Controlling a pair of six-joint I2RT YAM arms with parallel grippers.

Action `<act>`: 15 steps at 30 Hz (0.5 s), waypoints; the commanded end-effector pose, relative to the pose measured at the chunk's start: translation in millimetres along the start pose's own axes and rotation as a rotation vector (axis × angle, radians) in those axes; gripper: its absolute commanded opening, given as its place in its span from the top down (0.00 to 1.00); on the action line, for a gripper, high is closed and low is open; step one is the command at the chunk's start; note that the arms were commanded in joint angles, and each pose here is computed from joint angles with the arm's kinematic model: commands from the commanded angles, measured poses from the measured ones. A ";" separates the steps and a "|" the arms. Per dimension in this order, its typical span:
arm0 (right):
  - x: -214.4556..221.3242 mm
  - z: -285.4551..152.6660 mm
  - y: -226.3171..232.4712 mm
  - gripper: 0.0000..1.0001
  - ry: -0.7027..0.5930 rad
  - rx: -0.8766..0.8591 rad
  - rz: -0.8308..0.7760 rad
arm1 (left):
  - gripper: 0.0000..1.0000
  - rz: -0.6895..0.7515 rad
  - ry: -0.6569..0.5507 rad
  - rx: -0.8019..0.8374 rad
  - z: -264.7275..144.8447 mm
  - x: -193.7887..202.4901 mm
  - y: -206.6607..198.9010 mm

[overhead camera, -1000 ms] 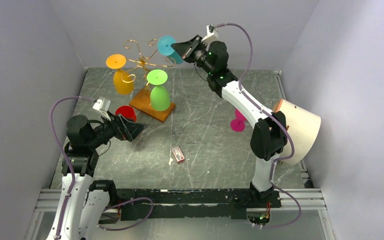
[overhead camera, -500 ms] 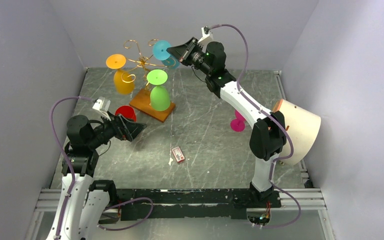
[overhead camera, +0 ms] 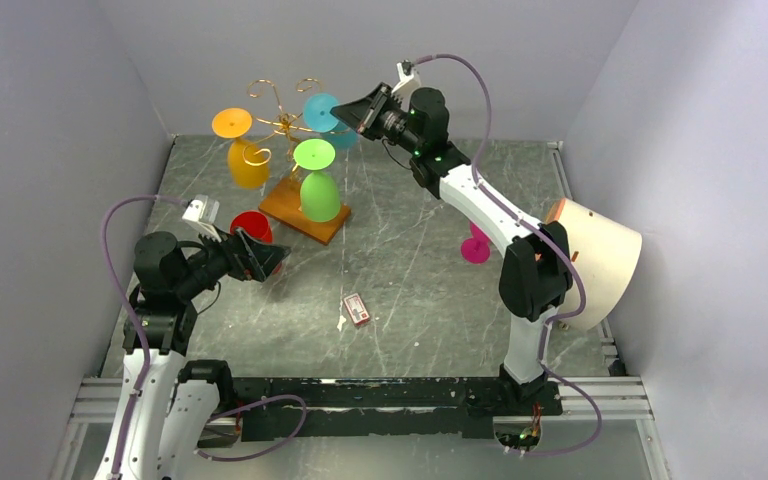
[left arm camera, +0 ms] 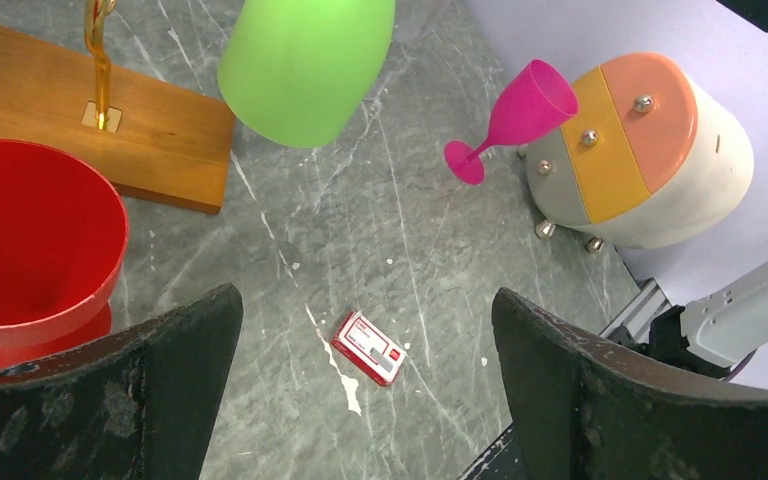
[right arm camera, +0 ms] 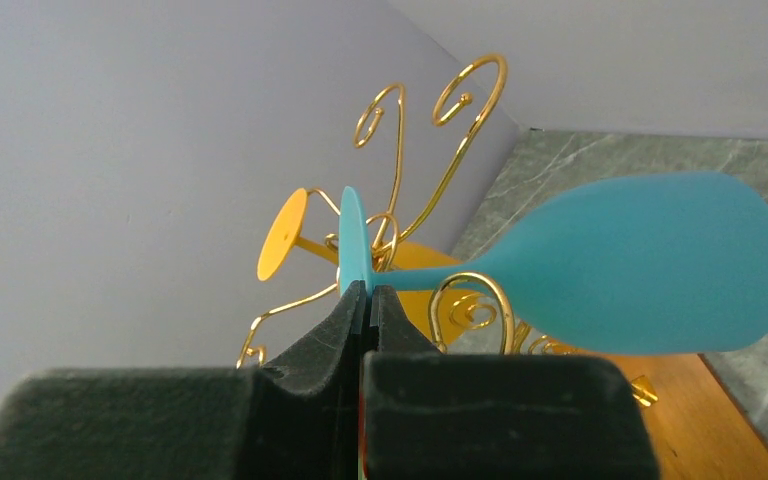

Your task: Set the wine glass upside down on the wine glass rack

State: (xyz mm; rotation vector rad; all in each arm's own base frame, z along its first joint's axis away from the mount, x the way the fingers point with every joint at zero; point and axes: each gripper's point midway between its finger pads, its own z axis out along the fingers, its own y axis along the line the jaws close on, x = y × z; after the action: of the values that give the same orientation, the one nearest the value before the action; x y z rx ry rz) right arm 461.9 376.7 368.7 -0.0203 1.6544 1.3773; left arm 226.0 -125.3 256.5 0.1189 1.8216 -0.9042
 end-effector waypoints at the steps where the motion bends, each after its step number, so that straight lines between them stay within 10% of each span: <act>1: 3.6 -5.6 11.0 1.00 0.017 -0.037 -0.005 | 0.02 0.035 -0.021 -0.006 -2.1 -6.3 -2.6; 15: 5.2 -20.8 9.6 1.00 -0.009 -0.019 0.010 | 0.02 0.033 -0.023 -0.014 -1.6 -6.9 -0.9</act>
State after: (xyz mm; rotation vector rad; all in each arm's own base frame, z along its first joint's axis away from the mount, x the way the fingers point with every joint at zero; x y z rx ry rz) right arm 447.4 374.4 350.0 -0.0203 1.6969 1.3960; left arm 227.6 -123.3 256.2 0.1107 1.8204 -0.8881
